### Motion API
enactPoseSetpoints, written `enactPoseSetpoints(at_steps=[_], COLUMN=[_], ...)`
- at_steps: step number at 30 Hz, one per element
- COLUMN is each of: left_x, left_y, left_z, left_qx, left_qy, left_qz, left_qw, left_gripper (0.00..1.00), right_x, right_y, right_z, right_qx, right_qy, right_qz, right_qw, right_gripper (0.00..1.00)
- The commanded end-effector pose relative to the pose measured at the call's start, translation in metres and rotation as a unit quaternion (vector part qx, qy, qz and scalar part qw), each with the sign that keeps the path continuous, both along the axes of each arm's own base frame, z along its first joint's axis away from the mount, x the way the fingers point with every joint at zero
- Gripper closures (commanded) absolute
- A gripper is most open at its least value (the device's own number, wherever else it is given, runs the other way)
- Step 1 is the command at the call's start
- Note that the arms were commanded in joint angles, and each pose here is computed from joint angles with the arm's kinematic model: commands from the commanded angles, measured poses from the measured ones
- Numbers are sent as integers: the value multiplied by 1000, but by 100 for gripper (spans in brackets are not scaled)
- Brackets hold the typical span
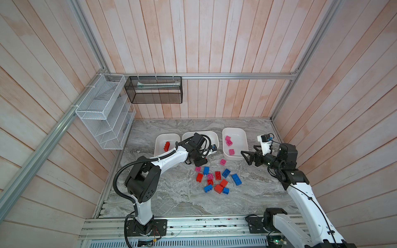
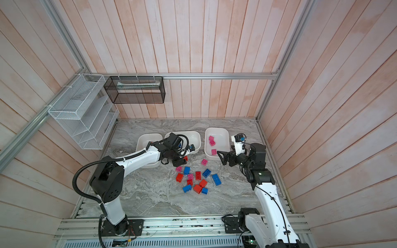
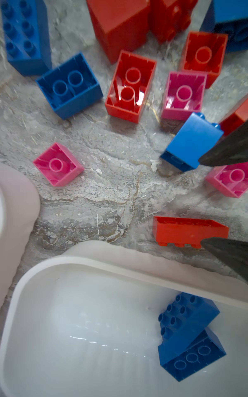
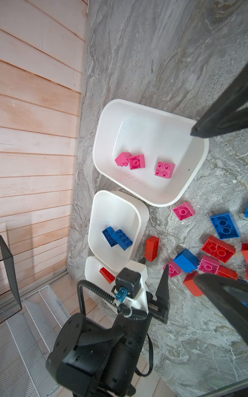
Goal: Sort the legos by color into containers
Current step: 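Lower the left gripper onto a red 2x4 brick and grasp it, then carry the red brick into the bin nearest the left arm, release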
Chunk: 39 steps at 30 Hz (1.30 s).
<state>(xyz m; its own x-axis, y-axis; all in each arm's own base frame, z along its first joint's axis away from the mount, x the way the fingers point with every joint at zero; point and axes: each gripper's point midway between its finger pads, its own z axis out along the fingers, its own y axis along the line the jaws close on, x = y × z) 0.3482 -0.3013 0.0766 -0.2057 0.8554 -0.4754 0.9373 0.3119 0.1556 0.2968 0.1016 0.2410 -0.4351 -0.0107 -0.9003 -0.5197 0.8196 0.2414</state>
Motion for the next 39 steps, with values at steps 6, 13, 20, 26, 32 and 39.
enactPoseSetpoints(at_steps=[6, 13, 20, 26, 32, 39], left_x=[30, 36, 31, 27, 24, 6], left_y=[2, 7, 3, 1, -2, -15], left_z=[-12, -29, -41, -50, -37, 9], left_qx=[36, 62, 59, 59, 44, 0], left_qy=[-50, -55, -32, -12, -4, 11], left_qz=[7, 8, 1, -1, 2, 4], left_qw=[998, 997, 998, 998, 999, 1000], left_gripper=[49, 51, 56, 62, 78, 82], right_x=[-1, -2, -2, -3, -3, -3], right_y=[0, 1, 1, 2, 1, 1], right_z=[-2, 0, 0, -2, -1, 0], right_qx=[1, 0, 0, 1, 0, 1], right_qy=[-4, -6, -5, -3, -4, -6], right_qz=[1, 3, 5, 6, 4, 3], right_qw=[1000, 1000, 1000, 1000, 1000, 1000], right_gripper=[2, 2, 2, 2, 2, 2])
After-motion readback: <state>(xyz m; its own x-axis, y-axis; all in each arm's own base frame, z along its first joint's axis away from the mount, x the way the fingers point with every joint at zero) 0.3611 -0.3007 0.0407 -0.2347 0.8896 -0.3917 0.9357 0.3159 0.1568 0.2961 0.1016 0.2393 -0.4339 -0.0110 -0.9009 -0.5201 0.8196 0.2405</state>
